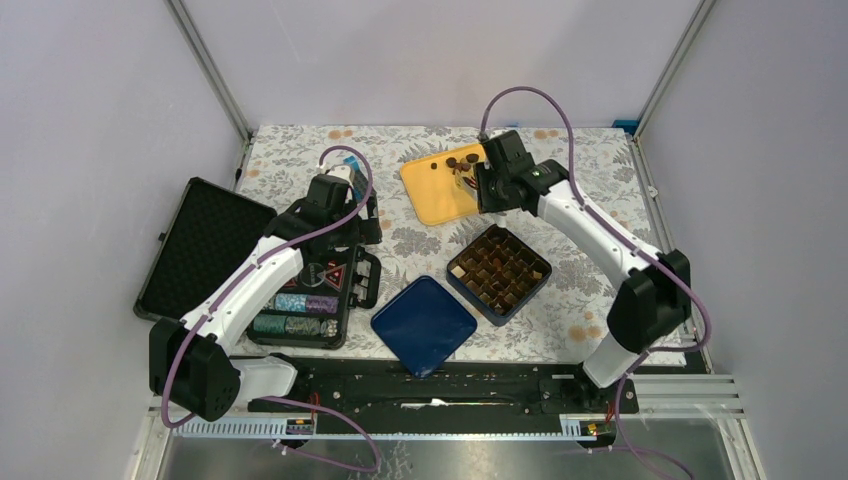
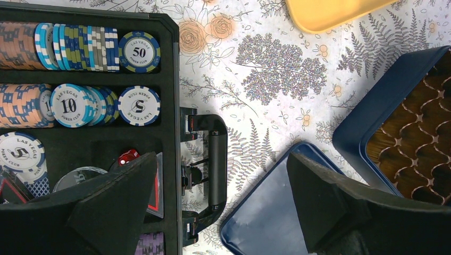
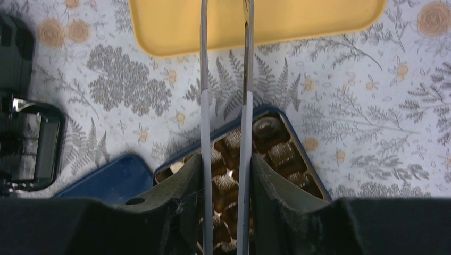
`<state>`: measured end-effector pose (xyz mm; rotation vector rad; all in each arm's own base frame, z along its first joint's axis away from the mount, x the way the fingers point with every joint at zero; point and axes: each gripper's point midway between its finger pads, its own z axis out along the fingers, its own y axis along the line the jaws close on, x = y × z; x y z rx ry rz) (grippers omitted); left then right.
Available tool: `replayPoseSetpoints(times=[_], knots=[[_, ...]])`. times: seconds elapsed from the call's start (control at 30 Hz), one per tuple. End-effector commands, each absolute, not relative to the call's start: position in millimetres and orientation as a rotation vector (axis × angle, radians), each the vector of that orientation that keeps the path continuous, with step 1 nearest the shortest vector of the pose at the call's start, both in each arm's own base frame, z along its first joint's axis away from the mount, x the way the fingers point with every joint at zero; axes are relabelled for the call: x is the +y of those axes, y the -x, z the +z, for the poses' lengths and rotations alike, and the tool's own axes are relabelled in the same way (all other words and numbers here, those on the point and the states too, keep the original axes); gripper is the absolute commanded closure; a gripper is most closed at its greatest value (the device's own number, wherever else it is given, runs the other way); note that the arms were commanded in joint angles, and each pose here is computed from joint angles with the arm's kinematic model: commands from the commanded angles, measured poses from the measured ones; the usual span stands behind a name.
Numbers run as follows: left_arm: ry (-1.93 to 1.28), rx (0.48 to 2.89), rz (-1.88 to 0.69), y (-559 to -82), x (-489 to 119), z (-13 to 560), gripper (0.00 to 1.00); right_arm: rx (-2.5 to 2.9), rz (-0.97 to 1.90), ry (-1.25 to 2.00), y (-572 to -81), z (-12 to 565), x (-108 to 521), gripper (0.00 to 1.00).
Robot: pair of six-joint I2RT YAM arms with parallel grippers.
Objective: Pack the chocolate
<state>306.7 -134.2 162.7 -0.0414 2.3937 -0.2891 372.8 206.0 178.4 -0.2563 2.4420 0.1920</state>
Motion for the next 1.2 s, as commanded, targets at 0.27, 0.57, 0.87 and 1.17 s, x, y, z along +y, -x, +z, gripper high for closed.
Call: replayPoseSetpoints(times=[0.27,0.57,0.87,1.17], knots=[[0.013,2.341,-0.319,-324.5,-143.6,178.4,0.01,2.408,0.249,0.318,-284.7,237.9,173.3,0.85],[0.017,2.352,-0.352,-327.8,-150.4,177.0,0.01,2.498,0.241,0.392,-239.0,217.5,155.4,0.85],[0.023,2.357,-0.382,-329.6,-155.7,178.4,0.01,2.561,0.261,0.446,-219.2,195.4,159.1,0.84],[0.026,2.355,-0.374,-328.3,-153.8,177.8,0.01,2.591,0.273,0.485,-210.9,188.8,162.4,0.83]])
